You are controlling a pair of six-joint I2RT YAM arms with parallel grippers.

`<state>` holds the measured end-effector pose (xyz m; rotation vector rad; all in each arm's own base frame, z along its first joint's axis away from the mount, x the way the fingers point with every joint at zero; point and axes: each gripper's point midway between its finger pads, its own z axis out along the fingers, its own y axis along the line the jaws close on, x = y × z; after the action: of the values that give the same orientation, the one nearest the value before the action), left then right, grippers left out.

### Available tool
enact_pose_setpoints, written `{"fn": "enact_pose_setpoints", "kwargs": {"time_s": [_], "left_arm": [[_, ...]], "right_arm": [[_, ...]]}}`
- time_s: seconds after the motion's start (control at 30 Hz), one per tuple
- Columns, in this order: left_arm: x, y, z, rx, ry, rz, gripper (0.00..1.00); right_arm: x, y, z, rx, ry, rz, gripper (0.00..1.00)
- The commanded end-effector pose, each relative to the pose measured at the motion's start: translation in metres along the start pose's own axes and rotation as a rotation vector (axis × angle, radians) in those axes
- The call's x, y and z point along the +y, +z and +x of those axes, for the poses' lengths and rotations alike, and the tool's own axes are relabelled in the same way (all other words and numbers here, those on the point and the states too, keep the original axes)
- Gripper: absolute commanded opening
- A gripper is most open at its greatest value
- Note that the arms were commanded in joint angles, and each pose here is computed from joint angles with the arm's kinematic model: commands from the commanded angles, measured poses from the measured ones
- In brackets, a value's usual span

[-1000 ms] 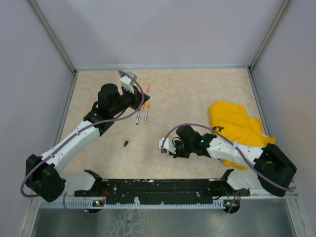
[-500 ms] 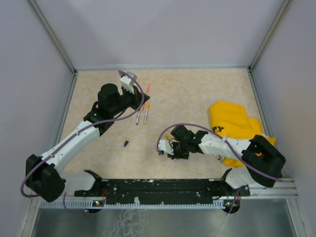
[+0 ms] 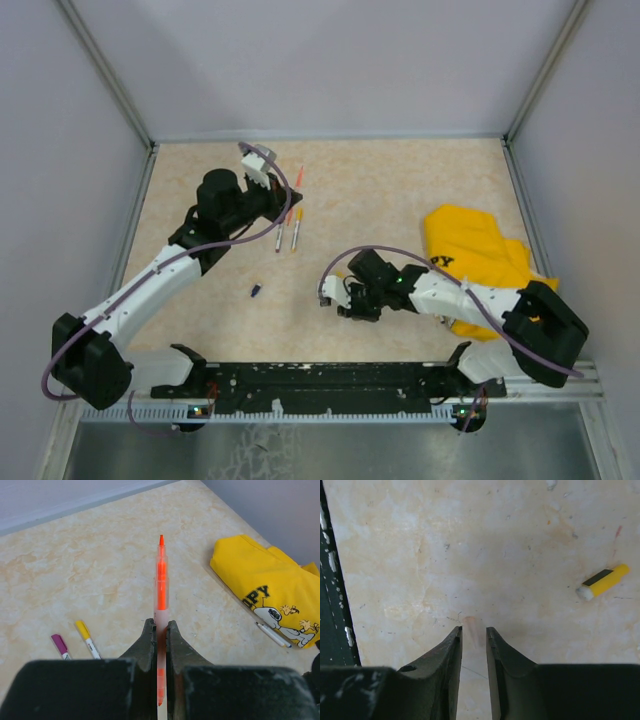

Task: Insert the pens into the pen caps
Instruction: Move the pen cap to the center of the board.

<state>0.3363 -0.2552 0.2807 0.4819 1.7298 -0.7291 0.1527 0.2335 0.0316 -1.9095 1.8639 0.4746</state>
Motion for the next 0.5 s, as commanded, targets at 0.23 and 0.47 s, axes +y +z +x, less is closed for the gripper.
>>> {"fn": "enact_pose_setpoints", "kwargs": {"time_s": [0.23,0.47], "left_arm": [[-0.002,-0.006,-0.011,-0.039,0.017,0.005,0.0],[-0.001,-0.006,-0.01,-0.035,0.015,0.003,0.0]], "right_arm": [[-0.05,-0.054,-0.07,-0.395,0.34,0.378,0.27],[-0.058,-0.069,-0.075,-0.482,0.704,0.446,0.28]]}}
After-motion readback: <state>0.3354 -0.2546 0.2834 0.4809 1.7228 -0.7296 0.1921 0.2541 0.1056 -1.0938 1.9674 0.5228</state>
